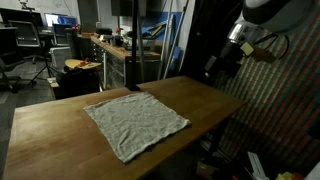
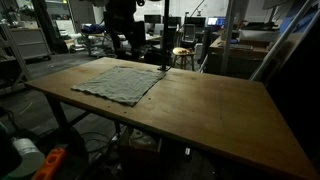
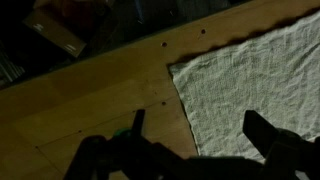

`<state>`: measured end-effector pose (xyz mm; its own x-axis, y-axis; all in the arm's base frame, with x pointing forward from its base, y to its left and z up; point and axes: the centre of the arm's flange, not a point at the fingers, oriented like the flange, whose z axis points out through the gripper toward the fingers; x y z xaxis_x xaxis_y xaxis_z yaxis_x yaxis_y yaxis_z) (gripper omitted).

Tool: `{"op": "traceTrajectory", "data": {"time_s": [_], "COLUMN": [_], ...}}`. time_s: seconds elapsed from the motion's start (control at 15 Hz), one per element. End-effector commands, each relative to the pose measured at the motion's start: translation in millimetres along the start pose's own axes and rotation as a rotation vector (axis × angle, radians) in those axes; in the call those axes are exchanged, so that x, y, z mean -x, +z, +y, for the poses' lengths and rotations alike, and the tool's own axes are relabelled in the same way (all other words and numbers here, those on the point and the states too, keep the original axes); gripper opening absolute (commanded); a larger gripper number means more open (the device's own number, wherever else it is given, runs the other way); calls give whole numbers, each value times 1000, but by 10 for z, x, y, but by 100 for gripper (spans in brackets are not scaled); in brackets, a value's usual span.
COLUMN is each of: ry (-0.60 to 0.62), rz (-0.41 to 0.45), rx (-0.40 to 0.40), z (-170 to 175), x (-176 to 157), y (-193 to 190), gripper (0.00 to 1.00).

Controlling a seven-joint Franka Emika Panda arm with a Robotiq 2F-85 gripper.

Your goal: Fold the towel on the table twice, diagonally.

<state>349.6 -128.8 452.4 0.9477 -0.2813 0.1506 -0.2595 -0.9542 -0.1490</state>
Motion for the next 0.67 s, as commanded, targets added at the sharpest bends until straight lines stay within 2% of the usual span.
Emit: {"op": "traceTrajectory", "data": {"time_s": [0.0,0.47,0.6], "ry": [0,-1,6], "rz": [4,-55,-71], "rx": [0,-18,6], "z": [0,-76,-18], "x": [-8,-57,-17], "y": [-15,246,278], "gripper": [100,100,100]}}
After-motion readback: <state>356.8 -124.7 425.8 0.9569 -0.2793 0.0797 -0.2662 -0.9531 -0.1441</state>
